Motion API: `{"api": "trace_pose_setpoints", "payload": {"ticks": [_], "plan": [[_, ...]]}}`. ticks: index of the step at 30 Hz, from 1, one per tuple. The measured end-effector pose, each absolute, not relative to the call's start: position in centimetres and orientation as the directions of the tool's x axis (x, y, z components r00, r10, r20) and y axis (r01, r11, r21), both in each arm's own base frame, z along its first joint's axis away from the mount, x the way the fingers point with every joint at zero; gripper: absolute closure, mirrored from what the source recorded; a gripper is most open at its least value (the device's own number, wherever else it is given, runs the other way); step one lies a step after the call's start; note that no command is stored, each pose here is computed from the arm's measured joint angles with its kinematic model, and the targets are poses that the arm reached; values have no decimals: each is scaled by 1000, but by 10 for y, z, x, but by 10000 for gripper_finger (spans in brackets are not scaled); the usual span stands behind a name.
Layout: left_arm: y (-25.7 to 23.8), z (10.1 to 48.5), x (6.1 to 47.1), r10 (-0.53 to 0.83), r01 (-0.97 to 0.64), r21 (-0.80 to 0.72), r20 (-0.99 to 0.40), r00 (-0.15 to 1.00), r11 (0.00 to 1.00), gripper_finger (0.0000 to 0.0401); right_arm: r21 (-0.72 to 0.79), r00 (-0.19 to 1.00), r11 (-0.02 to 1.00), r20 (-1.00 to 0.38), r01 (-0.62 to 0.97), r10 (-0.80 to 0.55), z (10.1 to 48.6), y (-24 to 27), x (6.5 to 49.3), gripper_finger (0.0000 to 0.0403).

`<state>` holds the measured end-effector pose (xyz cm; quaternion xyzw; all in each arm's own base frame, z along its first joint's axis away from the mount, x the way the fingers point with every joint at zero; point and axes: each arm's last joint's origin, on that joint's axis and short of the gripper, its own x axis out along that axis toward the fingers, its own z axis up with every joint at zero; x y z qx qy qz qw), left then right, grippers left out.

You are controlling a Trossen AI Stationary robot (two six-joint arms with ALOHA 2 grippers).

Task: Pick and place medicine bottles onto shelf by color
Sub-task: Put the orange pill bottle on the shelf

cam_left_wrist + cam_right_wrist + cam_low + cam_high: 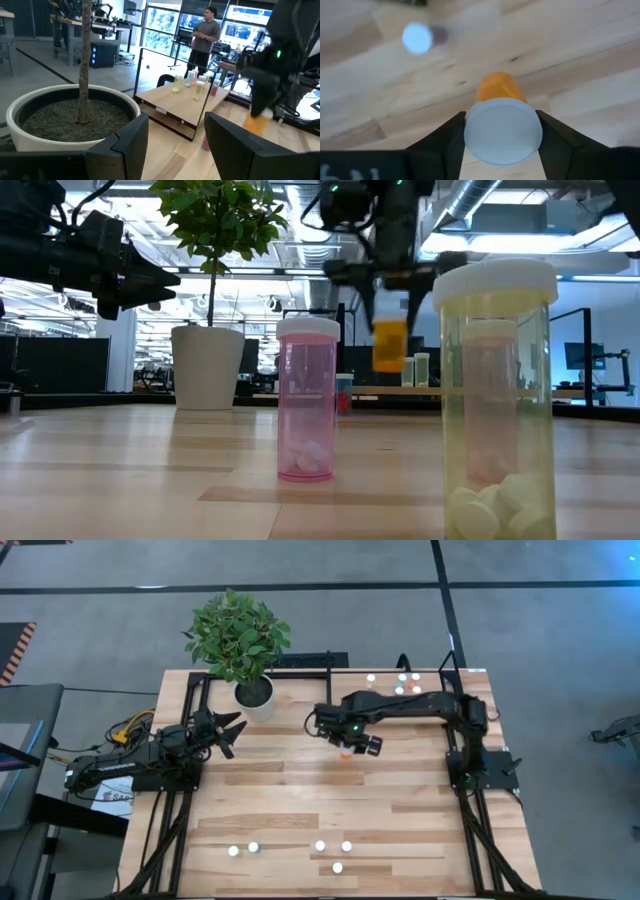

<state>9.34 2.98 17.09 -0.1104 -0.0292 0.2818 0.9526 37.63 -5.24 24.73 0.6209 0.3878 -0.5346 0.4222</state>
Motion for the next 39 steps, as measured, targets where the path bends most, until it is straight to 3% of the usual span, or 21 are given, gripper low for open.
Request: {"api": "trace_pose_setpoints", "payload": {"ticks": [4, 10, 22, 32, 39], "plan": [[30, 171, 93, 543, -530, -227, -7, 840, 817, 220, 88, 85, -378, -996, 922, -25, 273, -61, 352, 184], [30, 171, 93, 545, -532, -227, -6, 839, 816, 220, 22, -12, -511, -998, 860, -63, 293, -75, 321, 189], [30, 171, 93, 544, -531, -227, -6, 839, 816, 220, 72, 20, -657, -996, 750, -86, 286, -97, 237, 189], [30, 171, 93, 543, -530, -227, -6, 840, 817, 220, 99, 35, -887, -995, 451, -93, 268, -101, 179, 188], [30, 171, 93, 543, -530, -227, -6, 840, 817, 220, 139, 55, -963, -990, 230, -130, 261, -100, 157, 184]]}}
